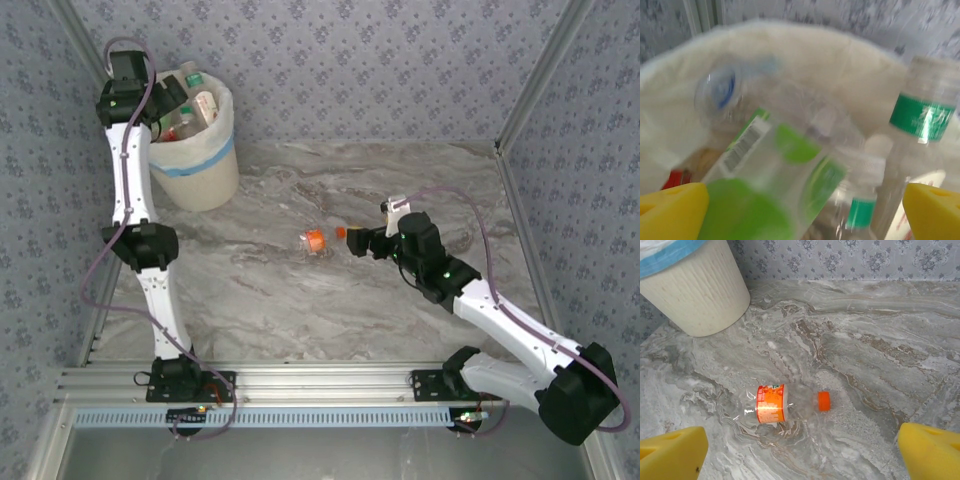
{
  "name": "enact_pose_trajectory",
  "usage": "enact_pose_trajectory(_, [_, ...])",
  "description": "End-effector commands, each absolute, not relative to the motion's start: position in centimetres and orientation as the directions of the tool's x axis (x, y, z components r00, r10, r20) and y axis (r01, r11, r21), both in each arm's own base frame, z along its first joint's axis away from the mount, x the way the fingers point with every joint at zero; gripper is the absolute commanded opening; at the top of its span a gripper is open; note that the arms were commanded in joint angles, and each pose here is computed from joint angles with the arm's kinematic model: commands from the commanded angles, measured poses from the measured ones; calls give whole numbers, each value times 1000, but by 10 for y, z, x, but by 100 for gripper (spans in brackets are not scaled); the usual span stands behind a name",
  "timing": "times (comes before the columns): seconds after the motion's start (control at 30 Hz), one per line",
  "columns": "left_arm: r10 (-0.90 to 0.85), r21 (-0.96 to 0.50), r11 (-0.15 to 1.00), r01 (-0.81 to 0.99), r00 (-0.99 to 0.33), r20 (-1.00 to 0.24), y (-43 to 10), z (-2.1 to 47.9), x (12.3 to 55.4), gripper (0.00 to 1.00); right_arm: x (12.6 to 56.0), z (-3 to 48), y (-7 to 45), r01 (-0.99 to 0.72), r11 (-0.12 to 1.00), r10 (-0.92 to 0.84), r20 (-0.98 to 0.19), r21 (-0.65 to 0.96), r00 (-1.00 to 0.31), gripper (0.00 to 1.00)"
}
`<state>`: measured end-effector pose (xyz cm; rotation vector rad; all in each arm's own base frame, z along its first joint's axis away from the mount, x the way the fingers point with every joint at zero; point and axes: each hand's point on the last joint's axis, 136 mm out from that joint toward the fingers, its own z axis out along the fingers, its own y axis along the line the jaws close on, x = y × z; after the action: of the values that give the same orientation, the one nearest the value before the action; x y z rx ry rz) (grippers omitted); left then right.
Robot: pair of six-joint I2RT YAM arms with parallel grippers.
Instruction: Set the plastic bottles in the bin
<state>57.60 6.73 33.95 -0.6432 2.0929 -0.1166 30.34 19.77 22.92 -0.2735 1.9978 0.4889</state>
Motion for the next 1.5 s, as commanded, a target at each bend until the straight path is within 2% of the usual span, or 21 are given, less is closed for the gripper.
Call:
enact_pose_trajectory(0.0, [-480,-392,871,-296,-346,-806,45,416,545,99,305,244,194,-389,904,-5,-906,177,-424,100])
enact_pose_trajectory(0.23, [-323,-315,945,-91,-423,-847,-26,425,518,99,310,238,189,-350,922,2,-904,167,-427,100])
enact_pose_trajectory(0.37, [-204,-272,956,107,-422,-883,-89,412,496,100,314,235,178,-288,944,24,-901,163,-432,100])
enact_pose_trajectory(0.43, [-111,-225,952,207,-450,-886,-123,386,481,99,316,234,171,-244,955,49,-899,170,-435,100])
enact_pose_trajectory(0.5, [47,-118,936,331,-453,-890,-164,361,464,99,318,232,163,-199,963,78,-894,182,-440,100])
enact_pose_trajectory(0.57, [216,-40,874,485,-460,-861,-212,330,443,99,321,231,152,-136,971,121,-889,199,-443,100])
enact_pose_trajectory(0.7, [563,115,717,688,-473,-678,-274,236,402,100,323,223,126,-6,967,224,-865,253,-450,100])
enact_pose_trajectory(0.83, [763,191,585,788,-456,-458,-290,167,378,100,322,218,105,76,954,294,-846,291,-445,100])
enact_pose_trajectory(1.0, [822,108,535,838,-487,-294,-294,108,367,100,316,215,87,130,943,331,-834,306,-440,100])
enact_pose_trajectory(1.1, [844,145,527,837,-495,-209,-287,77,373,99,313,214,82,143,938,345,-832,315,-434,100])
enact_pose_trajectory(1.27, [859,160,510,845,-488,-159,-285,43,378,98,310,215,79,146,938,348,-831,316,-435,100])
enact_pose_trajectory(1.37, [858,167,510,844,-485,-170,-286,33,380,84,310,215,78,148,937,349,-830,317,-435,100])
enact_pose_trajectory(1.47, [846,183,523,833,-481,-229,-287,38,382,76,310,214,79,147,937,350,-828,318,-438,100])
